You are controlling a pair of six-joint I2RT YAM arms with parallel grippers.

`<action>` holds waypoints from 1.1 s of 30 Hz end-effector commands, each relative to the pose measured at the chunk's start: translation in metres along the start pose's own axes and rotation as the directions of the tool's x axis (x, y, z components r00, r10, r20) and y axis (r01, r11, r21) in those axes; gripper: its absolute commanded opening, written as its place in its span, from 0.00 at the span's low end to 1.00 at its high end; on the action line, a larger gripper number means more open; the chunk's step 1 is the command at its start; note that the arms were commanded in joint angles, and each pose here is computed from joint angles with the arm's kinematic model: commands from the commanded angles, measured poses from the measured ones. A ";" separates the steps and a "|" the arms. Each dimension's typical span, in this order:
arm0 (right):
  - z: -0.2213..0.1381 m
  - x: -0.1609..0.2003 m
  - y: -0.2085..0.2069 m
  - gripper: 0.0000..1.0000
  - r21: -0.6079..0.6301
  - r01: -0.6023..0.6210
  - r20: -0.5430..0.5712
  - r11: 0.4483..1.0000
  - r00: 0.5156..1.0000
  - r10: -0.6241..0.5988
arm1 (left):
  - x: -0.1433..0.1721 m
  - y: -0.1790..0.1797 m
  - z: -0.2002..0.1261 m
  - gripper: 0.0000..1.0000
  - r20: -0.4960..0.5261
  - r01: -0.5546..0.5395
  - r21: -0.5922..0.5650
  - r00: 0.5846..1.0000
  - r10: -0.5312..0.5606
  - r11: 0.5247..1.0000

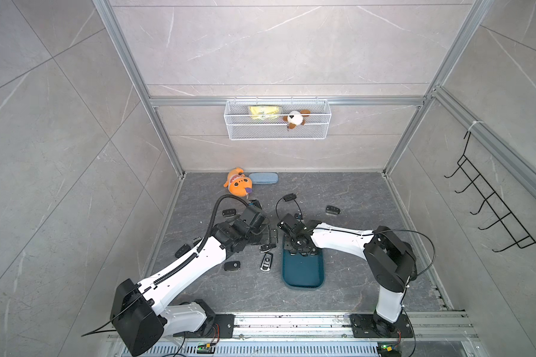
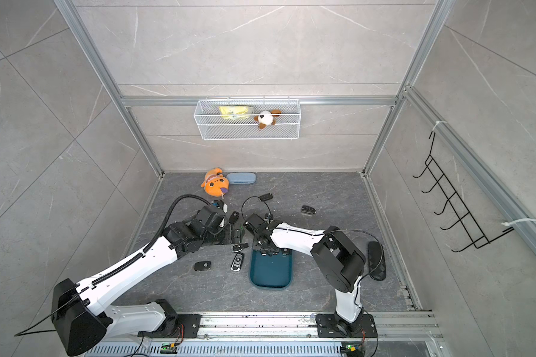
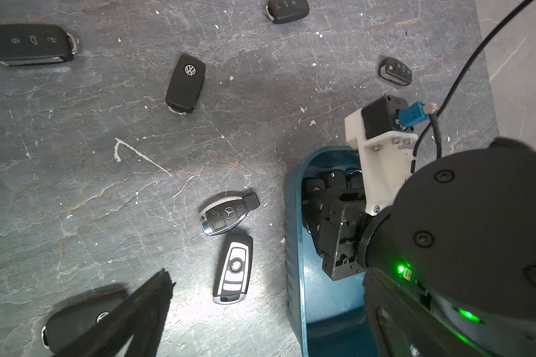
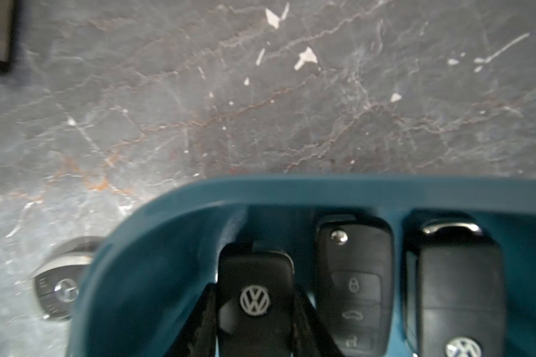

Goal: Place the car key into the storage box
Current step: Place the car key in the storage box.

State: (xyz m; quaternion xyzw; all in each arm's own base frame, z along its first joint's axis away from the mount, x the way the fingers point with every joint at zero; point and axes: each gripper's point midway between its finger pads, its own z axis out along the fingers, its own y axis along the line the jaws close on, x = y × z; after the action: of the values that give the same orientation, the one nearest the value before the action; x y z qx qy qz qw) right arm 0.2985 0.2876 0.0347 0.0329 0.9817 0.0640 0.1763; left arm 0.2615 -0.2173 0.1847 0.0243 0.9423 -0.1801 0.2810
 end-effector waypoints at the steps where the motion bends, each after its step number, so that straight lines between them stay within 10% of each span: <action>1: -0.001 -0.007 -0.006 0.34 0.054 0.001 0.030 0.999 1.000 -0.002 | -0.003 0.004 -0.006 1.00 0.014 0.018 -0.007 1.000 -0.017 1.000; 33: -0.022 -0.017 -0.006 0.54 0.045 0.030 0.044 0.999 0.999 -0.032 | -0.012 0.003 0.003 1.00 0.003 0.019 -0.001 1.000 -0.019 1.000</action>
State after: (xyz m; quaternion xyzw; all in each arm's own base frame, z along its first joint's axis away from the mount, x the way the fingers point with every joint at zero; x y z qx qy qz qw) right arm 0.3050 0.2752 0.0418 0.0294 0.9803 0.0260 0.1935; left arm 0.2687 -0.2112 0.1805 0.0115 0.9445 -0.1740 0.2782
